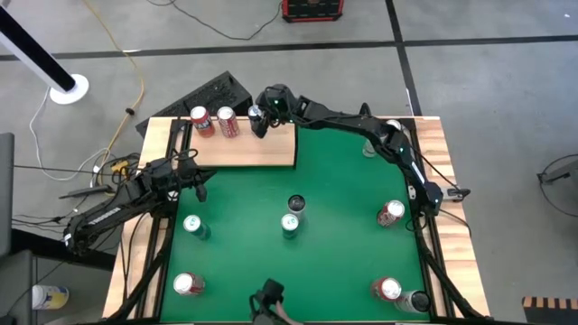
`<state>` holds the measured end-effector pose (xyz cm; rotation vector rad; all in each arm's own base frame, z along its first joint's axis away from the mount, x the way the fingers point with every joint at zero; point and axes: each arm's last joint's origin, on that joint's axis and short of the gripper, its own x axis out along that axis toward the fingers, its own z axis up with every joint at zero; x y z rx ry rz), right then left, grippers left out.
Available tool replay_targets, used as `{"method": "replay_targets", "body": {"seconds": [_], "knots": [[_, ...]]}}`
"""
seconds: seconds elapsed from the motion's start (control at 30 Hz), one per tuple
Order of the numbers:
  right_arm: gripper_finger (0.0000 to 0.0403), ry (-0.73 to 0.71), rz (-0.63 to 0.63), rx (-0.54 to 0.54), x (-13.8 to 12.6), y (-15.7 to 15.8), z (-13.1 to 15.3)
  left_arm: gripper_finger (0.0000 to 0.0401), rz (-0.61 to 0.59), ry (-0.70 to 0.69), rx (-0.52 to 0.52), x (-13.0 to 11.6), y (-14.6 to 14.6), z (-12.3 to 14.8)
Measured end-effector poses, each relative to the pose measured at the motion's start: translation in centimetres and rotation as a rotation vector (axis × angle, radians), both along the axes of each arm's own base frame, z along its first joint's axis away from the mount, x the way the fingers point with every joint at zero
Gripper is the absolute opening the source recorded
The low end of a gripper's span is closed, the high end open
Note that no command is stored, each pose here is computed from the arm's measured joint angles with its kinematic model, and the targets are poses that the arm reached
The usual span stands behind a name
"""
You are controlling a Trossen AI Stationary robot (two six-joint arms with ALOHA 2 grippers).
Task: Place canned beverage on shelf
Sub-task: Put the top blue soda can on the shelf
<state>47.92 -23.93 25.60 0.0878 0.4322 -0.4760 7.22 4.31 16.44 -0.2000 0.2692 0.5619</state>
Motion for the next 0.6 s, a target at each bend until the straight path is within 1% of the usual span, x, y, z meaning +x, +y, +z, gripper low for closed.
{"method": "replay_targets", "body": {"seconds": [0.23, 0.3, 0.47, 0.6], "knots": [[0.0266, 0.009, -0.004, 0.005, -0.16, -0.21, -0.09, 0.0000, 0.000, 0.000, 0.000, 0.00, 0.00, 0.00], [0.0281, 0.010, -0.004, 0.006, -0.16, -0.21, -0.10, 0.0000, 0.000, 0.000, 0.000, 0.00, 0.00, 0.00], [0.0344, 0.011, -0.004, 0.005, -0.17, -0.21, -0.09, 0.0000, 0.000, 0.000, 0.000, 0.00, 0.00, -0.01], [0.0365, 0.008, -0.002, 0.002, -0.22, -0.16, 0.12, 0.0000, 0.000, 0.000, 0.000, 0.00, 0.00, -0.01]]}}
